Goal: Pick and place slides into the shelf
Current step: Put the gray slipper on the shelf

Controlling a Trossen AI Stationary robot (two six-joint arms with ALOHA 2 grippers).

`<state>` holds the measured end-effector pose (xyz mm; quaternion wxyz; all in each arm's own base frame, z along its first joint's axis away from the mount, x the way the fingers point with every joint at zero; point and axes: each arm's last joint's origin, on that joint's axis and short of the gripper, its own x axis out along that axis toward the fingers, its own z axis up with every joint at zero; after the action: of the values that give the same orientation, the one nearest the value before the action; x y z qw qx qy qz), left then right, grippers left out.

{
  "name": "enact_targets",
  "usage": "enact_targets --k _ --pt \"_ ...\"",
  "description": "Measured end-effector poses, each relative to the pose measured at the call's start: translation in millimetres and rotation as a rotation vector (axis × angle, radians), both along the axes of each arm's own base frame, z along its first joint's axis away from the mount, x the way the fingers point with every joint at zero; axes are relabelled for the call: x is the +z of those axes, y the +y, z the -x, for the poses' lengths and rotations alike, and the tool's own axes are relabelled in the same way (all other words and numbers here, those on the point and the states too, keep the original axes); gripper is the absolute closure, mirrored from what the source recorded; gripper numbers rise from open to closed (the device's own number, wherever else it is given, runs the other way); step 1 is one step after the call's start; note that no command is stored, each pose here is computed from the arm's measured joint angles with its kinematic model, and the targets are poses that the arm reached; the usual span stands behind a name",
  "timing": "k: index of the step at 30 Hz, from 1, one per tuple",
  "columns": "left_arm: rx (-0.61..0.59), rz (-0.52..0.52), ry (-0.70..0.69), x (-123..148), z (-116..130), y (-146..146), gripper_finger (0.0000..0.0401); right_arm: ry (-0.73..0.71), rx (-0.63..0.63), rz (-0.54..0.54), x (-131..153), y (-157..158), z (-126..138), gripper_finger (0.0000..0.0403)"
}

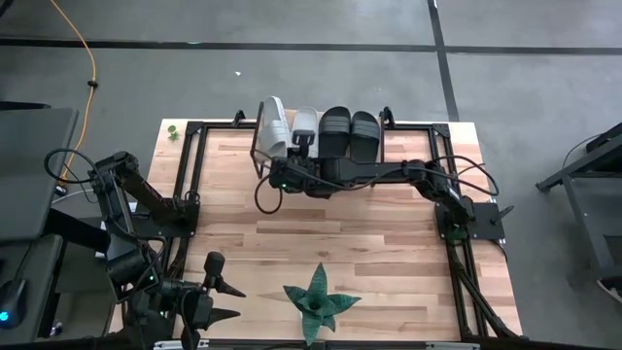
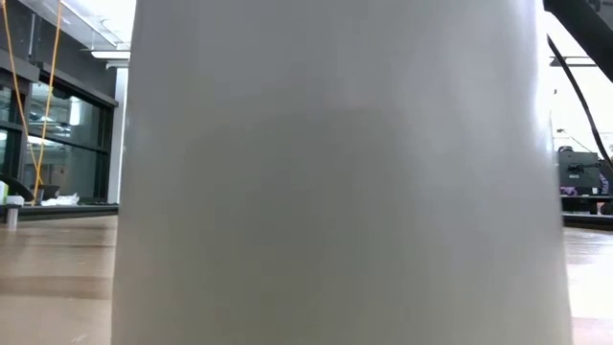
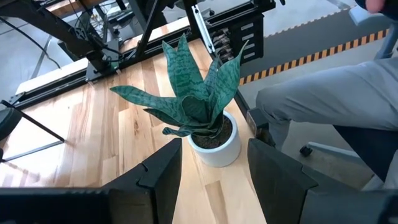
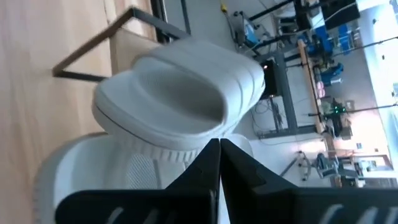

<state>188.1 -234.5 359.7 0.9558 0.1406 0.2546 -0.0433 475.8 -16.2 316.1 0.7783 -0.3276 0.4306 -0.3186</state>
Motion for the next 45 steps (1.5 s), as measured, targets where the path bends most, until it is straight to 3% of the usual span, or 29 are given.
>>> enact_targets --k 8,19,33,45 --pt "0.000 0.000 0.000 0.0 0.0 0.0 0.0231 0.000 0.000 -0.105 -5.9 -8.3 2.8 0.0403" --pt "0.001 0.000 -0.002 0.1 -0.1 0.0 0.0231 -0.030 0.139 -0.289 -7.0 1.0 -0.9 0.0403" --pt "0.006 -0.001 -0.007 0.3 -0.2 0.0 0.0231 -0.052 0.038 -0.190 -6.9 4.3 0.5 0.0403" --pt "0.006 0.000 -0.007 0.4 -0.2 0.0 0.0231 -0.058 0.068 -0.235 -7.8 11.6 0.2 0.0403"
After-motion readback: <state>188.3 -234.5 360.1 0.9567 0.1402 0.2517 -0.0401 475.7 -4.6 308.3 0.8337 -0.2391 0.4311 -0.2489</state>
